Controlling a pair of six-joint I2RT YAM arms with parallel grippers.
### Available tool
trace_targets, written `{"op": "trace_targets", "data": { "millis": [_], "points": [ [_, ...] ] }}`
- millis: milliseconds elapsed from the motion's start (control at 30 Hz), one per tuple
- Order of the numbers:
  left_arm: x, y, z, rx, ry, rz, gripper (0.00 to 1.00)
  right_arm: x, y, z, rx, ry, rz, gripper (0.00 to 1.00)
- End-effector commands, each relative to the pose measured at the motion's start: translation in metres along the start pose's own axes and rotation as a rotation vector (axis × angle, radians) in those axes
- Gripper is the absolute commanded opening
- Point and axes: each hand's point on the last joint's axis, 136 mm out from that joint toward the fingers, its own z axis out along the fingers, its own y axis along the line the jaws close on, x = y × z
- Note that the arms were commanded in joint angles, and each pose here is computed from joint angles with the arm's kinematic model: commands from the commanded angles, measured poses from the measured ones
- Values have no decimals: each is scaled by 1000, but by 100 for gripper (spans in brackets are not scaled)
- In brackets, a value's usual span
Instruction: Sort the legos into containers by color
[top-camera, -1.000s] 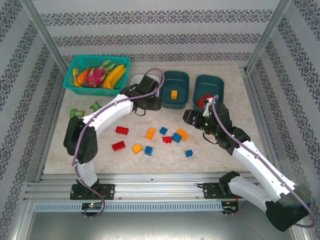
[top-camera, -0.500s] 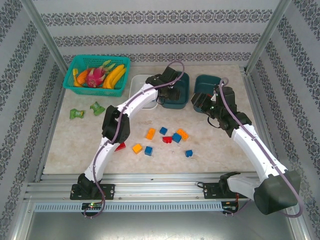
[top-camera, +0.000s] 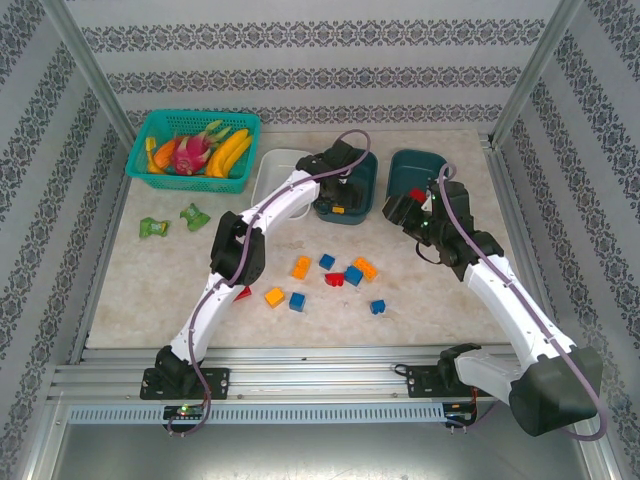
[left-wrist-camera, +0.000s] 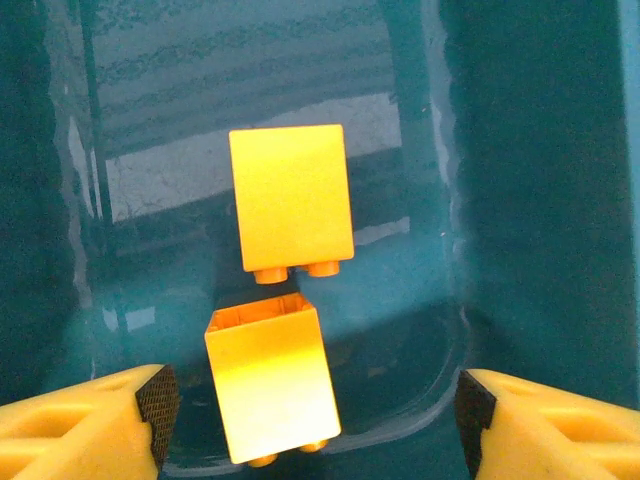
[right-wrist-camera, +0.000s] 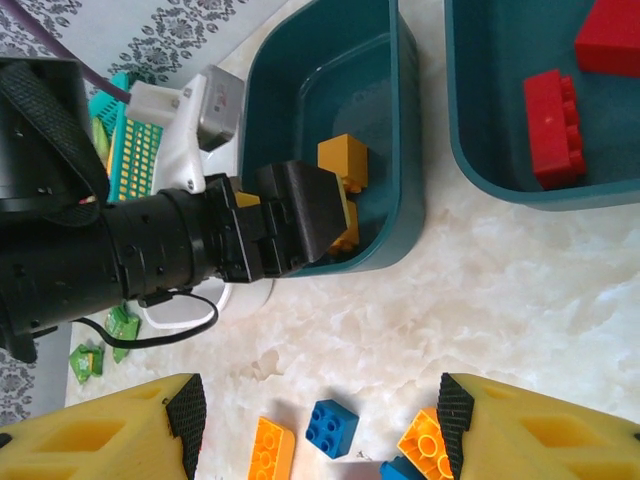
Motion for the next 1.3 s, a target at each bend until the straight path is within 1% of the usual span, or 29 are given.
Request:
{"op": "trace_targets", "data": {
  "millis": [0,167,267,367,467,500,600,700,767,867,900,967,1033,1133,1267],
  "points": [
    [-29,-15,-64,56,-92,-36,77,-1,-2,-7,11,-6,-46,65],
    [-44,-19,-135,88,-183,-87,80,2,-6,-13,44,1,-109,65],
    [-37,-10,-176,84,-226,-116,84,12,2,-14,49,21,-191,65],
    [-14,17,-208,84,-261,-196,88,29,14,-9,47,63,-282,65],
    [28,53,-229,87,-280,-281,92,51,23,-1,40,107,-346,64],
    [46,65,-235,81,-278,-306,93,58,25,1,44,122,-370,64],
    [105,90,-243,64,-249,-336,95,82,29,10,56,173,-407,64],
    [163,106,-243,68,-213,-383,97,113,34,20,61,247,-416,64],
    [194,114,-242,78,-199,-415,97,138,36,29,67,307,-453,64],
    [230,126,-245,82,-202,-471,97,170,33,40,136,411,-509,65],
    [238,128,-247,94,-216,-485,97,178,35,45,148,446,-530,65],
    [252,132,-249,112,-228,-505,97,189,37,51,169,505,-625,66],
    [262,135,-253,116,-238,-512,98,193,35,56,183,582,-782,66],
    [266,135,-259,126,-242,-486,98,189,28,63,185,649,-1011,68],
    [266,128,-265,156,-234,-440,98,188,13,72,175,790,-1186,68]
  ]
}}
